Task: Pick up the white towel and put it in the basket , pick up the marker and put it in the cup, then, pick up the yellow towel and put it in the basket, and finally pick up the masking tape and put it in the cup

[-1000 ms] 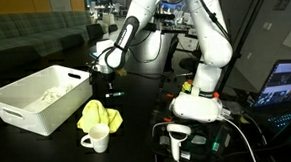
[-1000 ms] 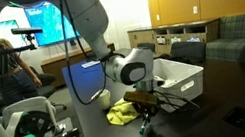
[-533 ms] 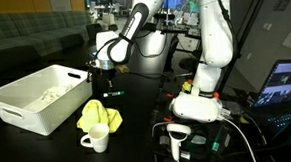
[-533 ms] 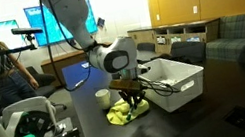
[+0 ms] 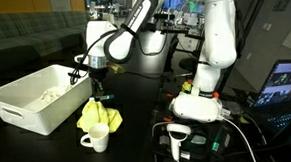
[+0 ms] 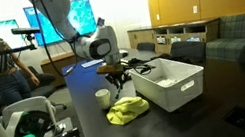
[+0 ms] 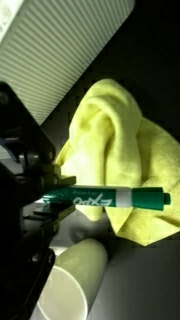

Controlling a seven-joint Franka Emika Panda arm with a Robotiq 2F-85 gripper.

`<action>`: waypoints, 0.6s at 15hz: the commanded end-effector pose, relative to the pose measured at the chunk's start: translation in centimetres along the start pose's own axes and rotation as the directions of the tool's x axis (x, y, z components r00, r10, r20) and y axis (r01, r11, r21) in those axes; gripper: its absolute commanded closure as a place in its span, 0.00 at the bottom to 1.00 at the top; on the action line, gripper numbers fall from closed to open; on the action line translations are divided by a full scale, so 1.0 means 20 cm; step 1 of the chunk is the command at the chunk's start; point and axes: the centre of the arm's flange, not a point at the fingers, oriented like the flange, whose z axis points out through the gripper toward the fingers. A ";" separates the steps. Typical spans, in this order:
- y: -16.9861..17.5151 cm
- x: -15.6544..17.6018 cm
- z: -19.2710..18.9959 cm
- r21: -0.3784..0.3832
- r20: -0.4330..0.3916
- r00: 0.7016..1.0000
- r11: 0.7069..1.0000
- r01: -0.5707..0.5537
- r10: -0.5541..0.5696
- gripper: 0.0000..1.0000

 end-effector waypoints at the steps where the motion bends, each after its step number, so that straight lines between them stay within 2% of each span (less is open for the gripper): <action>1: -0.18 0.14 -0.12 0.020 -0.082 0.996 0.999 0.032 -0.031 0.95; 5: -0.39 0.28 -0.13 0.063 -0.150 0.987 0.996 0.066 -0.056 0.95; 9: -0.58 0.35 -0.13 0.116 -0.250 0.966 0.989 0.090 -0.059 0.95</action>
